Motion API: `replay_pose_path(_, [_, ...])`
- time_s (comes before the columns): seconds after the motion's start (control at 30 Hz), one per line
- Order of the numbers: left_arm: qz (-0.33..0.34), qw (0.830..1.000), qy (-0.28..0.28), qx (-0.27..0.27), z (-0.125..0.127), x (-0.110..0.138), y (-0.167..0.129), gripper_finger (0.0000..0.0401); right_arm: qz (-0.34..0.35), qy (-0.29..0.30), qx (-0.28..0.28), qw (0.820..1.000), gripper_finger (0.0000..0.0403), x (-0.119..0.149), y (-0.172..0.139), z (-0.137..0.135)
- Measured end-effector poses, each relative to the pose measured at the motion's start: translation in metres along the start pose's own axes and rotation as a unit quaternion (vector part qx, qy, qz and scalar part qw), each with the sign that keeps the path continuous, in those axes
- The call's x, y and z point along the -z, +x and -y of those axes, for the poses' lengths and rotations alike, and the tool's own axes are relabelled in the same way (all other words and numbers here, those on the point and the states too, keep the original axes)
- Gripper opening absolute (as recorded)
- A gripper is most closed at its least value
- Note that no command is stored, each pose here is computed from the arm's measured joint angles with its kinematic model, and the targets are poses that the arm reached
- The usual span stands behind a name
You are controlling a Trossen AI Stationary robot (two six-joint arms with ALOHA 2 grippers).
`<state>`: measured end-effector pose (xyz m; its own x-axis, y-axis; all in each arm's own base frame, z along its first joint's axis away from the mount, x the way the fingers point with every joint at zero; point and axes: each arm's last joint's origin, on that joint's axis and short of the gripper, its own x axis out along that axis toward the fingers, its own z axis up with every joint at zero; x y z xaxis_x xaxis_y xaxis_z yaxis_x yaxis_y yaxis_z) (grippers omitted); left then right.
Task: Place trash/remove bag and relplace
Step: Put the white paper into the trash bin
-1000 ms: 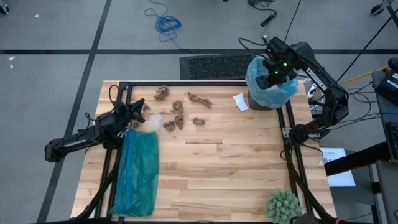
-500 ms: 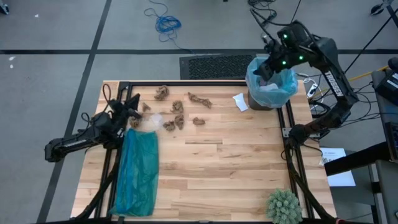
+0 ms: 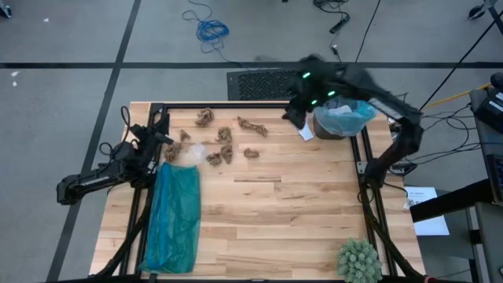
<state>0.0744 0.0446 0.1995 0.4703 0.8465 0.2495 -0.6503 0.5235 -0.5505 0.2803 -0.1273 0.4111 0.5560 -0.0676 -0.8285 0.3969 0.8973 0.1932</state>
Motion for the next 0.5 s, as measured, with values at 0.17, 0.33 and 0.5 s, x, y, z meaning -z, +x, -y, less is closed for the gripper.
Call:
replay_pose_path(0.17, [0.0, 1.0, 0.001, 0.0, 0.0, 0.0, 0.0, 0.0, -0.156, -0.01, 0.166, 0.974, 0.0172, 0.017, 0.065, 0.004])
replay_pose_path(0.33, [-0.008, 1.0, 0.008, -0.003, -0.001, 0.002, 0.0, 0.0, -0.227, -0.005, 0.208, 0.952, 0.0184, 0.037, 0.126, 0.011])
replay_pose_path(0.5, [-0.015, 1.0, 0.015, -0.006, -0.001, 0.004, 0.0, 0.0, -0.251, -0.006, 0.237, 0.938, 0.0187, 0.062, 0.172, 0.021])
